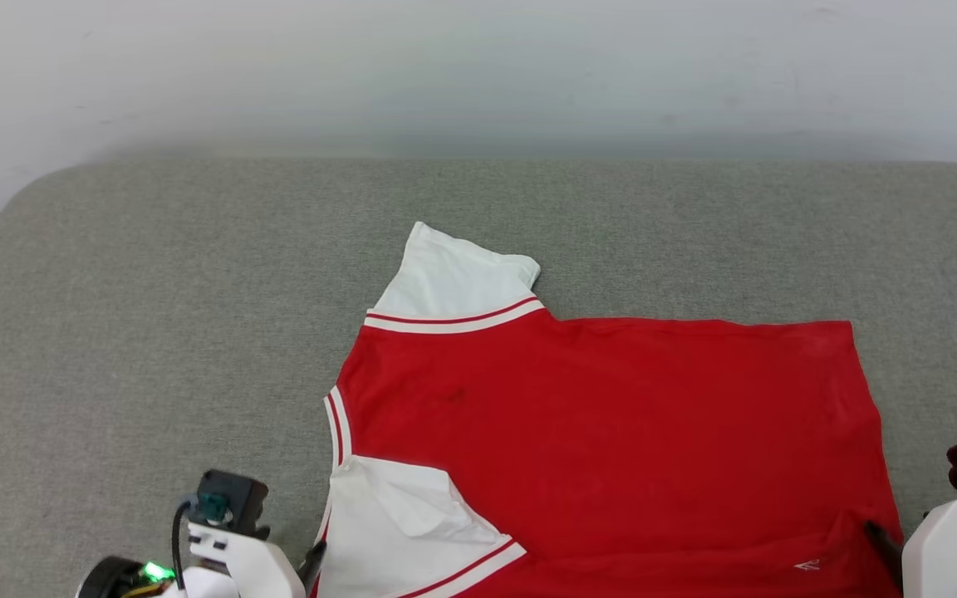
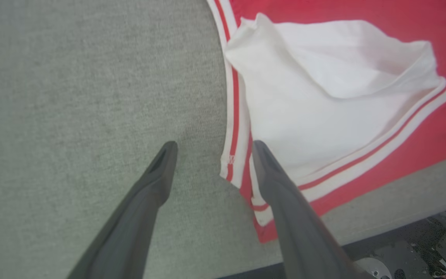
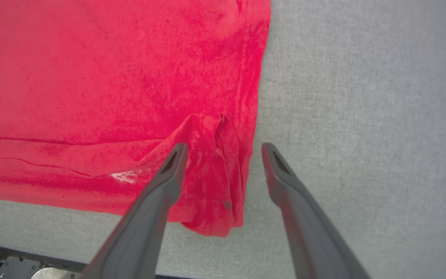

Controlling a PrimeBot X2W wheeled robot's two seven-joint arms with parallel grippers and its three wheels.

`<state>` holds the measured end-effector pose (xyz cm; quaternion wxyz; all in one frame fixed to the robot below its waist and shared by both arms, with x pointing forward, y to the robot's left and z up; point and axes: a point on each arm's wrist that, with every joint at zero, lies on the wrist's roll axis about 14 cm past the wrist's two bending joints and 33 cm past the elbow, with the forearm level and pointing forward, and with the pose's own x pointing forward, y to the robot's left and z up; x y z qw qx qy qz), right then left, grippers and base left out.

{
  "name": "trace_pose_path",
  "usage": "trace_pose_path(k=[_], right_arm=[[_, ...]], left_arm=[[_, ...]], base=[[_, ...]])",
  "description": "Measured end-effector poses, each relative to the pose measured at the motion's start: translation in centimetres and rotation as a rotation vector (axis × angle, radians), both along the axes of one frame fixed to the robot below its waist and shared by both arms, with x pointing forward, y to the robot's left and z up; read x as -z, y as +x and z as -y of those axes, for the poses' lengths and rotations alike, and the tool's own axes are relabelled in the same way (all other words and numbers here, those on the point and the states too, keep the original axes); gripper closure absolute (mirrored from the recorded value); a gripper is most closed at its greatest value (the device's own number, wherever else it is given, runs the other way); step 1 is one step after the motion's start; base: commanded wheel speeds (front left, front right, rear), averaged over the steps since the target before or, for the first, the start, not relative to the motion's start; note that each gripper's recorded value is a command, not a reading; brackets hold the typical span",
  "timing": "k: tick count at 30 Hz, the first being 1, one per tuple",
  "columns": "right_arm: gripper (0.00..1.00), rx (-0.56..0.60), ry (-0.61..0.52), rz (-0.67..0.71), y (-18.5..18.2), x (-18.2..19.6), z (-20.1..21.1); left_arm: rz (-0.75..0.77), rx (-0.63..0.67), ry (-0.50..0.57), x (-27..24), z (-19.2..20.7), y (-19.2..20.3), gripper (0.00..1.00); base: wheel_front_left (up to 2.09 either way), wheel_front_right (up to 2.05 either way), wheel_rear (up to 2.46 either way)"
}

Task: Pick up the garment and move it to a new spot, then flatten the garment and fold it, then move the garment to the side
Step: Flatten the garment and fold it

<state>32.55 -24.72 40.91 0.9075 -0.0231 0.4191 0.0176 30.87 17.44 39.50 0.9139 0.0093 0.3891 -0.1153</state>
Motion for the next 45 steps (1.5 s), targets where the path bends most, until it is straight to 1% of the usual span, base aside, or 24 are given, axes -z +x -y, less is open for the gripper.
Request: trace_pose_path(k=[6, 11, 14, 20, 25, 31, 37, 39, 45], right_arm=[[0.00, -0.025, -0.025, 0.109, 1.2, -3.8, -0.4], [0.00, -0.045, -0.026, 0.157, 2.0, -5.8, -1.2], [0.00, -0.056, -0.011, 0.180, 2.6, -6.5, -2.0], [0.00, -0.064, 0.005, 0.182, 3.3, -6.4, -3.0], [0.00, -0.043, 0.009, 0.163, 3.6, -5.5, -3.0], [0.00, -0.008, 0.006, 0.128, 3.6, -4.1, -2.3], [0.00, 0.020, 0.001, 0.089, 3.4, -2.5, -1.7], [0.00, 0.024, 0.000, 0.078, 3.4, -2.1, -1.6], [0.00, 0.015, 0.027, 0.053, 3.6, -1.1, -2.4]], left_arm=[[0.185, 0.064, -0.008, -5.4, 1.1, 5.3, 0.00], [0.260, 0.163, 0.008, -9.3, 2.3, 10.3, 0.00], [0.250, 0.233, 0.045, -10.4, 2.8, 13.3, 0.00], [0.167, 0.316, 0.024, -11.2, 5.1, 19.6, 0.00], [0.064, 0.329, 0.019, -10.1, 5.9, 24.2, 0.00], [-0.058, 0.332, 0.051, -6.7, 6.7, 27.6, 0.00], [-0.141, 0.327, 0.057, -3.2, 7.5, 29.3, 0.00], [-0.159, 0.319, 0.071, -2.2, 7.3, 29.7, 0.00], [-0.212, 0.250, 0.055, 0.6, 6.2, 30.4, 0.00]], base=[[0.00, 0.00, 0.00], [0.00, 0.00, 0.00], [0.00, 0.00, 0.00], [0.00, 0.00, 0.00], [0.00, 0.00, 0.00], [0.00, 0.00, 0.00], [0.00, 0.00, 0.00], [0.00, 0.00, 0.00], [0.00, 0.00, 0.00]])
